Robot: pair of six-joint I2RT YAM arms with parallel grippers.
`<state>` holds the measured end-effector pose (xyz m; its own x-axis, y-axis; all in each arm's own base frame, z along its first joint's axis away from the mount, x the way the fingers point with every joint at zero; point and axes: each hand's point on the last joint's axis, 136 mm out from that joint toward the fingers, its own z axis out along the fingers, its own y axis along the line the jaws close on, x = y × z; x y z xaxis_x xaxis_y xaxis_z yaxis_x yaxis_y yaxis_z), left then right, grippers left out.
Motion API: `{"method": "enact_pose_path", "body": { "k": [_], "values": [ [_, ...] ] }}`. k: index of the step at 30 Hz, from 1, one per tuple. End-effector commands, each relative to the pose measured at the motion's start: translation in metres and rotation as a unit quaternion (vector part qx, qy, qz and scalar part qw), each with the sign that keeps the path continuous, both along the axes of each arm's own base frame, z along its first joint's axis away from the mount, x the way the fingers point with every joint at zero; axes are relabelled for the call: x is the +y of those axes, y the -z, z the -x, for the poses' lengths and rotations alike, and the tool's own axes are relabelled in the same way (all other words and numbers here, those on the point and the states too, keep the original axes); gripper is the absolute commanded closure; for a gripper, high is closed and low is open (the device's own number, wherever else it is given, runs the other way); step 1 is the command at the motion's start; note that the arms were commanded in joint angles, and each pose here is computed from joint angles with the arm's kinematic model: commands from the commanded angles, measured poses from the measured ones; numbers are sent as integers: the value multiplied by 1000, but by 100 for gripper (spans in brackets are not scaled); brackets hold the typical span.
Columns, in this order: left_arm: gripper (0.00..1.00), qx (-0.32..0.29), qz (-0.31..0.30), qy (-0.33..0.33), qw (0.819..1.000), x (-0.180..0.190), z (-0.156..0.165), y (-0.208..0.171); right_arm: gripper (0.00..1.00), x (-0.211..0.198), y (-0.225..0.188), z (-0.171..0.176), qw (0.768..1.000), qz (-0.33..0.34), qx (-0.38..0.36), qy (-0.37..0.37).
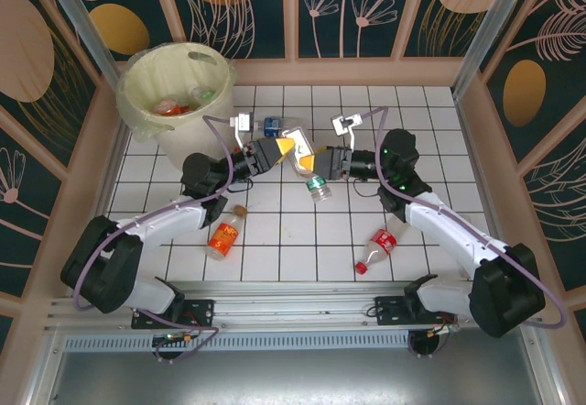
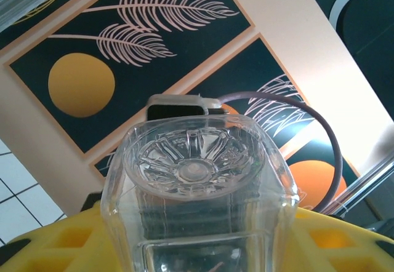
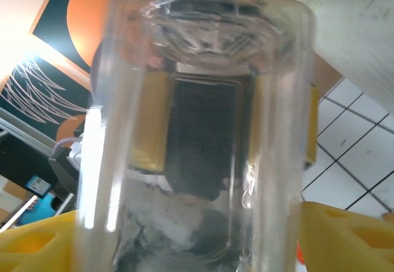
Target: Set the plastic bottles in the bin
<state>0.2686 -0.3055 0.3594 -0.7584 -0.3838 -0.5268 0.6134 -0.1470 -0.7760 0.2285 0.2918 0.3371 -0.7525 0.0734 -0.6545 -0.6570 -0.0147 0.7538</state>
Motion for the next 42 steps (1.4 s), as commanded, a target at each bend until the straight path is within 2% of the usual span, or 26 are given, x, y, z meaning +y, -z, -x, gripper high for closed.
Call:
{"method": "enact_pose_path", "body": {
  "k": [1, 2, 8, 11, 13, 16, 19, 24, 27, 33, 37, 40, 42],
  "values": [
    [52, -66, -16, -14, 998, 1, 10, -29, 4, -2, -7, 7, 1000, 9, -27, 3],
    [52, -65, -36, -23, 997, -1, 7, -26, 1, -5, -7, 8, 999, 15, -34, 11],
    [50, -76, -137, -76, 985, -2, -11, -21, 1, -30, -11, 14, 992, 58, -82, 79],
    [49, -93, -198, -113, 969, 2, -23, -29, 1, -46, -7, 9, 980, 106, -94, 140],
    [49, -110, -243, -146, 953, 8, -33, -36, 1, -56, -6, 9, 972, 128, -102, 171],
    [48, -132, -309, -208, 919, 23, -51, -49, 1, -70, -7, 10, 960, 150, -116, 207],
    [48, -151, -377, -278, 870, 44, -72, -61, 1, -81, -10, 13, 951, 160, -125, 234],
    [47, -172, -466, -404, 768, 93, -109, -90, 1, -88, -13, 18, 947, 161, -133, 244],
    [48, -172, -492, -461, 718, 125, -128, -106, 1, -89, -9, 19, 946, 164, -132, 248],
    [49, -153, -507, -541, 654, 194, -168, -132, 2, -89, 1, 17, 946, 170, -126, 247],
    [49, -152, -524, -569, 615, 220, -188, -141, 2, -89, 6, 18, 946, 173, -122, 246],
    [49, -126, -543, -574, 600, 242, -210, -127, 2, -90, 7, 18, 946, 173, -119, 247],
    [49, -110, -551, -565, 604, 254, -226, -112, 2, -90, 7, 19, 946, 172, -119, 247]
  ]
}}
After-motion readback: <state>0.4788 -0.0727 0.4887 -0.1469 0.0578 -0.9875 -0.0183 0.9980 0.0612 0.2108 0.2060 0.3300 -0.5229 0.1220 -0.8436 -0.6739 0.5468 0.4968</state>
